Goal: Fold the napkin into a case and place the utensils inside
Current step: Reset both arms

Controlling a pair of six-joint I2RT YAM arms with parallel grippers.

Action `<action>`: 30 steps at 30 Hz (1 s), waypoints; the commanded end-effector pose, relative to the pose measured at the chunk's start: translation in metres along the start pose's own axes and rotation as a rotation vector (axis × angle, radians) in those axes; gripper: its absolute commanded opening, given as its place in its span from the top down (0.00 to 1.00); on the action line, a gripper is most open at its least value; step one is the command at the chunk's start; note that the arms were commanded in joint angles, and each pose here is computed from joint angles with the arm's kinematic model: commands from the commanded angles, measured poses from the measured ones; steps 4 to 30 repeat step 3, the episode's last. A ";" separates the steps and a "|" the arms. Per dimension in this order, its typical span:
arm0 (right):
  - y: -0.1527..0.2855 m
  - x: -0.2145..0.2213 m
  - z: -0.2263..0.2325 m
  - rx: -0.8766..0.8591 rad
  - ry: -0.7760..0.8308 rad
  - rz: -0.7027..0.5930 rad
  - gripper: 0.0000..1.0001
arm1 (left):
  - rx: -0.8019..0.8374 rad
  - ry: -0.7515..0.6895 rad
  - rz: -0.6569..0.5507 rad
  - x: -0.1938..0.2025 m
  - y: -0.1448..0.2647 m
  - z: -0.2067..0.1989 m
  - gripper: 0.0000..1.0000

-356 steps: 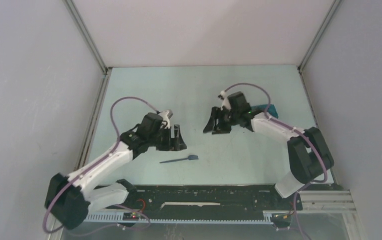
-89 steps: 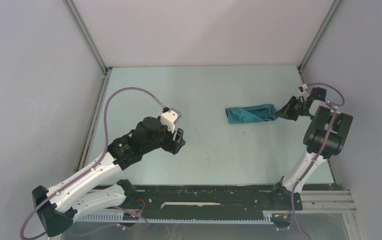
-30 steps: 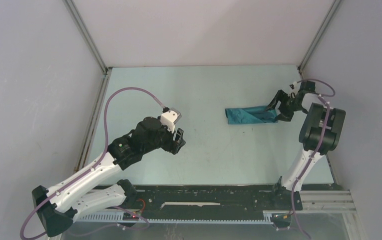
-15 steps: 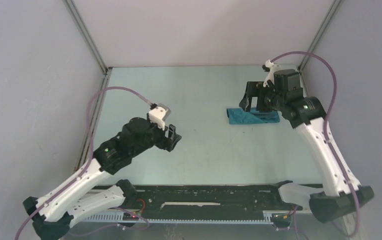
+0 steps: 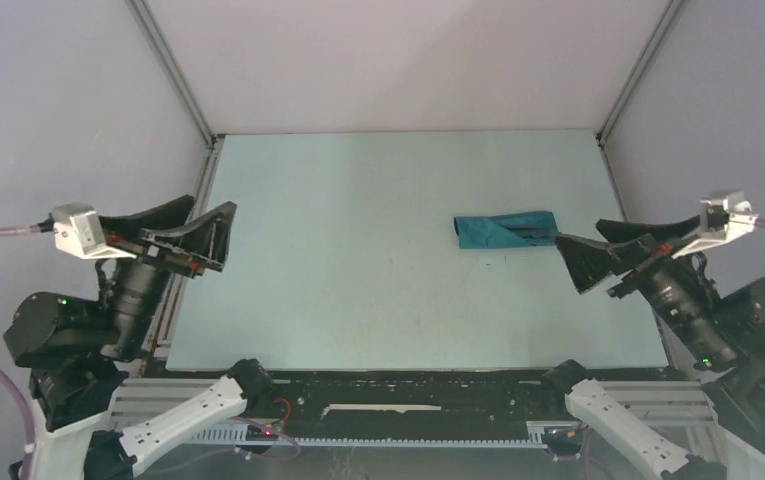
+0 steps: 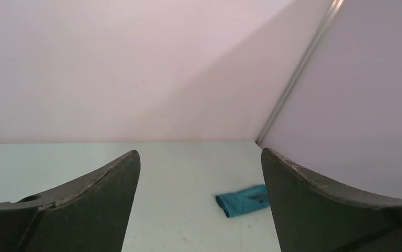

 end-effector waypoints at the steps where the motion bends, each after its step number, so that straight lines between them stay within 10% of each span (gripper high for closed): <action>1: 0.001 -0.006 -0.015 0.073 0.029 -0.062 0.00 | -0.113 -0.060 -0.007 -0.005 0.003 0.022 0.08; 30: 0.006 -0.009 -0.018 0.086 0.047 -0.080 0.00 | -0.137 -0.057 -0.015 -0.008 0.005 0.026 0.07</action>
Point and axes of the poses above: each gripper's point midway between its finger pads, its own y axis back along the fingers, its own z axis along the line the jaws close on, x = y × z, the point moved 1 cm from there along y, back along the fingers, and after that the axes turned 2 degrees about -y, right-handed, at the moved point
